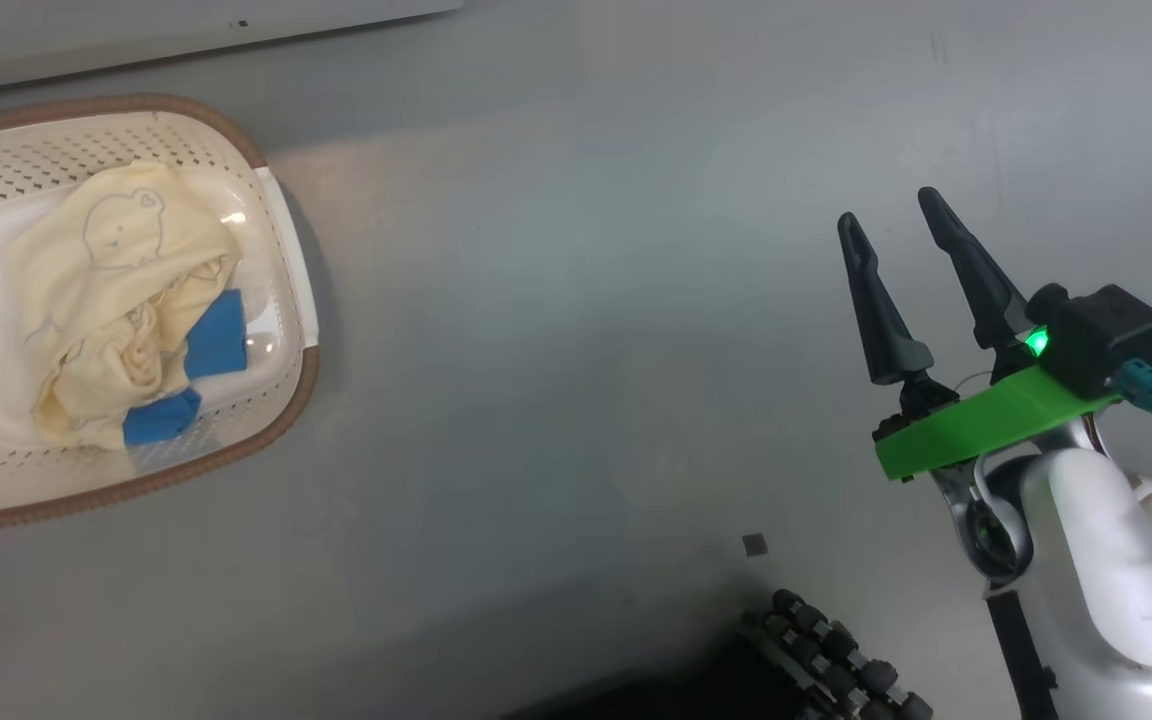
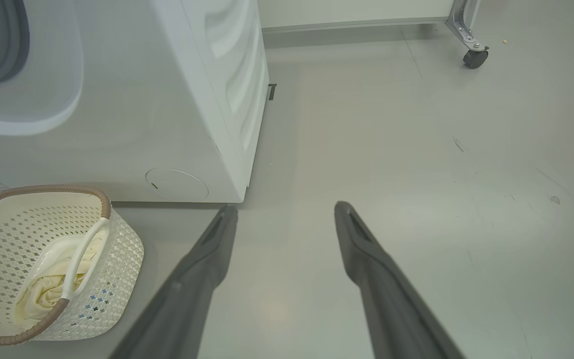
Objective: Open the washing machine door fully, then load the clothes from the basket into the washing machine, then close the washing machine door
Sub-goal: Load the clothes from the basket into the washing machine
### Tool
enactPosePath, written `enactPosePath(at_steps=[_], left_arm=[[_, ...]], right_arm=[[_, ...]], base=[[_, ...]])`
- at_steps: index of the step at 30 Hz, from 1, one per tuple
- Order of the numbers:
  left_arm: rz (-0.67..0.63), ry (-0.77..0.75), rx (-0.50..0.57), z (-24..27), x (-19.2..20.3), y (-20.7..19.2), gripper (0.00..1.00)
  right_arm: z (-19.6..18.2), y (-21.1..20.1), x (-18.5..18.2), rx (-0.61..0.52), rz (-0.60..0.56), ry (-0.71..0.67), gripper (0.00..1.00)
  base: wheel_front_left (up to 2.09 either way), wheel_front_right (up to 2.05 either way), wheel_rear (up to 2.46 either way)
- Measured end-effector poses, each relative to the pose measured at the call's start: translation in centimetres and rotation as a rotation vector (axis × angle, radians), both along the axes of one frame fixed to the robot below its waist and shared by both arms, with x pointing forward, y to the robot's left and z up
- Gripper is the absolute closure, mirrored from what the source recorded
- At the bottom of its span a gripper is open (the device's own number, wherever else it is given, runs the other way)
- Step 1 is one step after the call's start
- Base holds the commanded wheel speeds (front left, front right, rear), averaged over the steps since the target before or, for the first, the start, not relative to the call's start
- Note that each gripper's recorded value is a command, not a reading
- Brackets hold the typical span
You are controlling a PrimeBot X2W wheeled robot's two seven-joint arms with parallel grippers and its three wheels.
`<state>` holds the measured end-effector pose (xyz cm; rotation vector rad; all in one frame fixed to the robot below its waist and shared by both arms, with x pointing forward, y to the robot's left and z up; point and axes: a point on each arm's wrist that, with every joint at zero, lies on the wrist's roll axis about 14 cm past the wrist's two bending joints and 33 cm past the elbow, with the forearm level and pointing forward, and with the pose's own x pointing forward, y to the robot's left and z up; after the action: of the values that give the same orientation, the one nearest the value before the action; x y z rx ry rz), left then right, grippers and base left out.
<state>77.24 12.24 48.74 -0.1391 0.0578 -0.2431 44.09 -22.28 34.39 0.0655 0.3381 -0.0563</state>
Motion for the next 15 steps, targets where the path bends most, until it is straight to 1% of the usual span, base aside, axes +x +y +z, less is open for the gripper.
enactPosePath(at_steps=[3,9,10,11,15], left_arm=[[0.024,-0.027,-0.055,0.6,0.7,0.4,1.00],[0.059,-0.029,-0.078,-0.8,1.3,1.0,1.00],[0.073,0.022,-0.058,-2.4,1.2,1.3,0.95],[0.078,0.043,-0.056,-3.1,1.1,1.4,0.00],[0.092,0.087,-0.054,-4.4,1.0,1.7,0.00]], right_arm=[[-0.3,0.1,0.4,0.001,0.006,0.002,0.00],[-0.9,0.2,0.5,0.016,0.002,0.008,0.00],[-1.1,0.2,0.4,0.017,0.002,0.014,0.00],[-1.2,0.2,0.4,0.019,0.000,0.013,0.00],[-1.2,0.2,0.7,0.022,-0.001,0.008,0.00]], base=[[0.00,0.00,0.00],[0.00,0.00,0.00],[0.00,0.00,0.00],[0.00,0.00,0.00],[0.00,0.00,0.00]])
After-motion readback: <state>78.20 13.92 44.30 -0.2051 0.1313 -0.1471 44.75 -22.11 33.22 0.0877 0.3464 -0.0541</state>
